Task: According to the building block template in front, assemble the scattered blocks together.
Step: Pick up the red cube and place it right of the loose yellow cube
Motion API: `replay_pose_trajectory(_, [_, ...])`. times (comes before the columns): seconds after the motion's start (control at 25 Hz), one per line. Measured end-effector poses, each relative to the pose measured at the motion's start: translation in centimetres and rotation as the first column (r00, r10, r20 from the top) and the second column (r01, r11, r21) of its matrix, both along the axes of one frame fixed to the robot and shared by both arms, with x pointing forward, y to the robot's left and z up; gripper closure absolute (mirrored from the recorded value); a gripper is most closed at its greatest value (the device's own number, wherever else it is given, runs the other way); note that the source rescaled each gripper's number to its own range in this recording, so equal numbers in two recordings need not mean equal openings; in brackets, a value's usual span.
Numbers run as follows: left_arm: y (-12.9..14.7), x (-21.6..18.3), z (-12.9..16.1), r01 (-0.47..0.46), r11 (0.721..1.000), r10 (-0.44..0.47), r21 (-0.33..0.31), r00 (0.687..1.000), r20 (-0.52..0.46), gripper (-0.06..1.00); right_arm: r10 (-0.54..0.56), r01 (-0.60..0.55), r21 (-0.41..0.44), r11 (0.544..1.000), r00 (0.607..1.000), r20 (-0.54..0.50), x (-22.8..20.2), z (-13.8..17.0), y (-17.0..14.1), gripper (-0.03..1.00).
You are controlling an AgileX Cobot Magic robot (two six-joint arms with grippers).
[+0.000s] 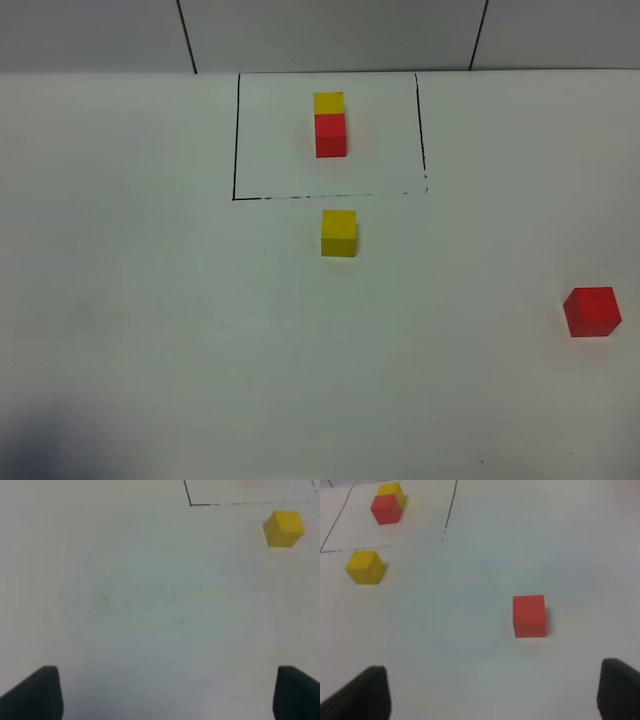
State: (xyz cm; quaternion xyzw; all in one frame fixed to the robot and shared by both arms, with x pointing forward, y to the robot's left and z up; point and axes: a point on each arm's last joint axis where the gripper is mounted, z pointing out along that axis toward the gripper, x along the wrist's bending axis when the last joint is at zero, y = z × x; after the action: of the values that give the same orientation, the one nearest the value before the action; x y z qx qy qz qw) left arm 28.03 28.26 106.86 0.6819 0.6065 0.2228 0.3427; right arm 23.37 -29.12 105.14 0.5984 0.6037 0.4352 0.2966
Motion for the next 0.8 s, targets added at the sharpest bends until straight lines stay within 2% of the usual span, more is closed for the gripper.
replay_pose_trajectory(0.36, [0.0, -3.2, -2.0, 0.005, 0.999, -0.007, 0.034, 0.998, 0.063, 0.16, 0.000, 0.000, 0.000, 1.000, 1.000, 0.000, 0.0, 0.0, 0.0, 0.22])
replay_pose_trajectory(0.8, [0.3, -4.1, -2.2, -0.043, 0.999, 0.040, 0.030, 0.994, 0.106, 0.22, 0.000, 0.000, 0.000, 1.000, 1.000, 0.000, 0.0, 0.0, 0.0, 0.22])
